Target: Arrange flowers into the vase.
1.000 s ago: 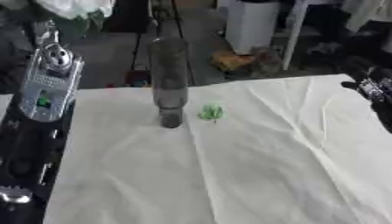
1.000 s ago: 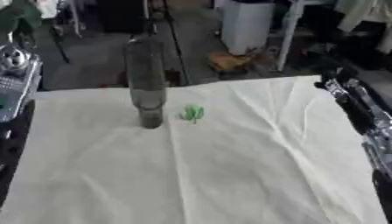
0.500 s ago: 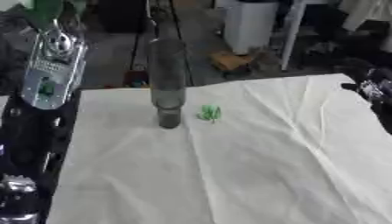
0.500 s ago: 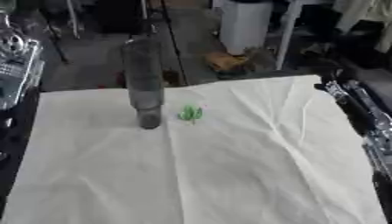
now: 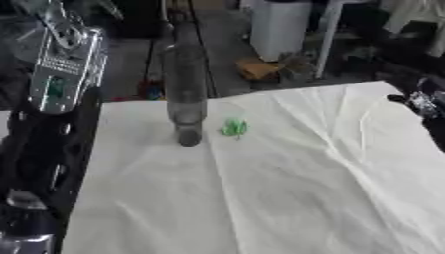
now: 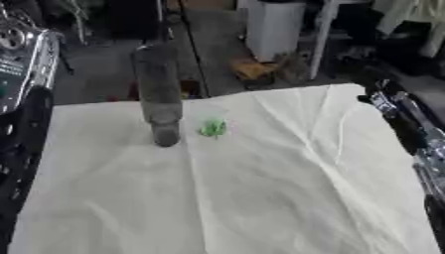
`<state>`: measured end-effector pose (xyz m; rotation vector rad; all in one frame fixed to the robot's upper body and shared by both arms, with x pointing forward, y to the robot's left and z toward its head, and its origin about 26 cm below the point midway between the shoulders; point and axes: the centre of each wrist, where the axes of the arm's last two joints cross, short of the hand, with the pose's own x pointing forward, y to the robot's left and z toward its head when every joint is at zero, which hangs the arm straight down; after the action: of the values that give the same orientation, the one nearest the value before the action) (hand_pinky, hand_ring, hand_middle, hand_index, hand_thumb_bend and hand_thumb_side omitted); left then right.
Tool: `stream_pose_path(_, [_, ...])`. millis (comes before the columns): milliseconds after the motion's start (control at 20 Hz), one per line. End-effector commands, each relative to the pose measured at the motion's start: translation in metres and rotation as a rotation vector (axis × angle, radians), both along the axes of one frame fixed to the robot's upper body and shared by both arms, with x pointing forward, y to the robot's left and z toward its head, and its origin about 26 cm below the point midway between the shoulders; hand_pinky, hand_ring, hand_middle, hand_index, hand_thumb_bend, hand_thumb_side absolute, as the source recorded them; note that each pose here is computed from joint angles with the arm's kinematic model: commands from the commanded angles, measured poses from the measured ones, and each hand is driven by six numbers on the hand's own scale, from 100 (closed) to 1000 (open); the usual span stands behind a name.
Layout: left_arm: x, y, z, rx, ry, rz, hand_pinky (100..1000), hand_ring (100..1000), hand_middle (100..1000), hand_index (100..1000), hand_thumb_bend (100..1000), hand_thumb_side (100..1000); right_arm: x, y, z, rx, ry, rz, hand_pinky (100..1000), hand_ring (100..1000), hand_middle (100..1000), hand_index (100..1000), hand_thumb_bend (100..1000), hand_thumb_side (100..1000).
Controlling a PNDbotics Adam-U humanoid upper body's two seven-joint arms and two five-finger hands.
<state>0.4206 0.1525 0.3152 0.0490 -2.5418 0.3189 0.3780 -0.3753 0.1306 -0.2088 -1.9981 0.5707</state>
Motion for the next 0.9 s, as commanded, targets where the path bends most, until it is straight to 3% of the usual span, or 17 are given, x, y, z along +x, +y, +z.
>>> stream_pose_path(50, [-0.002,-0.005,0.013,-0.024,-0.040,-0.063,100,100,100,100,1000,261,0.003,-0.002,0.013,-0.015,-0.032,0.003,896,1000,858,1000,100,789])
stream_pose_path(450, [0.014,-0.001,0.006,-0.047,0.040,-0.121,100,100,100,100,1000,262,0.002,-0.002,0.011,-0.016,-0.025,0.003,896,1000,858,1000,100,791])
stream_pose_path(900, [0.045,0.009,-0.001,-0.062,0.206,-0.199,100,100,100,100,1000,267,0.001,-0.003,0.008,-0.028,-0.003,0.006,897,1000,858,1000,100,799])
